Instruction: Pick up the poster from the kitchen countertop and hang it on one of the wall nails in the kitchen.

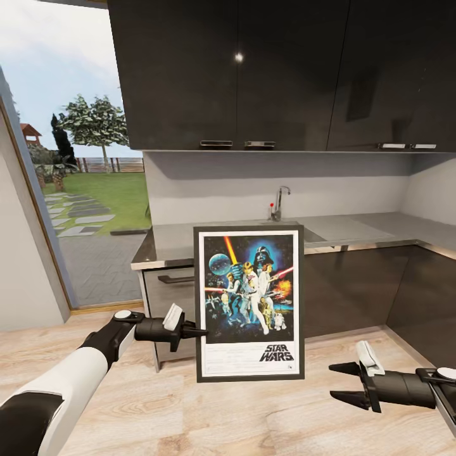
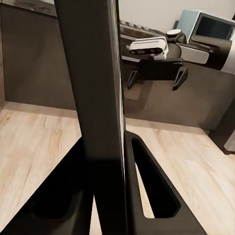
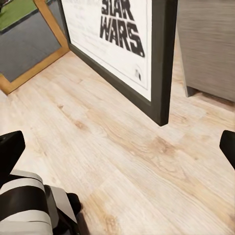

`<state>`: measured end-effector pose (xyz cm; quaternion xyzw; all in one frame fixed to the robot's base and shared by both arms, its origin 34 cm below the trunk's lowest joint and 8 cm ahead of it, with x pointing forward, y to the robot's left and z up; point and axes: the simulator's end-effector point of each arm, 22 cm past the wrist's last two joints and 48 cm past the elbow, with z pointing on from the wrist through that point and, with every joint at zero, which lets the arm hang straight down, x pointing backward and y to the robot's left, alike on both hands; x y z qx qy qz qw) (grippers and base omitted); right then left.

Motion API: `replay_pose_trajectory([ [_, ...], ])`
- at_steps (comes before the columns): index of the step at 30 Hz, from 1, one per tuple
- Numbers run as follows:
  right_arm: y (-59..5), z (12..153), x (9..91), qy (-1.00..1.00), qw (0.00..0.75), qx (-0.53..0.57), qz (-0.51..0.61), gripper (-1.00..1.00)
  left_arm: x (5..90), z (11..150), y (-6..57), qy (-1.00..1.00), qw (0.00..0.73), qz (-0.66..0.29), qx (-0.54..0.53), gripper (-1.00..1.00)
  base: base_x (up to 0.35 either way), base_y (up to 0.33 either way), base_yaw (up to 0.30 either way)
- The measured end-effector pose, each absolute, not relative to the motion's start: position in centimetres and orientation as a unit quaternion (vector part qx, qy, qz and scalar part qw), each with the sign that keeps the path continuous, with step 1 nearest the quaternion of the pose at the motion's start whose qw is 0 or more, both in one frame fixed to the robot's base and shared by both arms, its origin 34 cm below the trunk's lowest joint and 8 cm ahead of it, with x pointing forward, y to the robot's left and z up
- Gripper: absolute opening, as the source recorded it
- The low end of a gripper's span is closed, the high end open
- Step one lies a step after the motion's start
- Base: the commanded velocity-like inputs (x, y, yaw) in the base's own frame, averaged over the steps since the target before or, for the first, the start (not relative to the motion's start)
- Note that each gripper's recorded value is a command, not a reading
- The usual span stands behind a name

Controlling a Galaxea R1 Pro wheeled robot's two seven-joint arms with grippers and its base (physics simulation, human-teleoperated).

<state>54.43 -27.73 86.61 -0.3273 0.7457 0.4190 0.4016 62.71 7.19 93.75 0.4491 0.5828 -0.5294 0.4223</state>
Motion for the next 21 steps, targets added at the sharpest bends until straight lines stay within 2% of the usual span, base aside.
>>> replay_pose_trajectory([
  [21, -27.5, 89.0, 56.5, 0.746, 0.406, -0.305, 0.43, 1.0, 62.7, 93.7, 7.2, 0.569, 0.438, -0.516, 0.467, -1.0, 0.0, 0.0, 0.0],
])
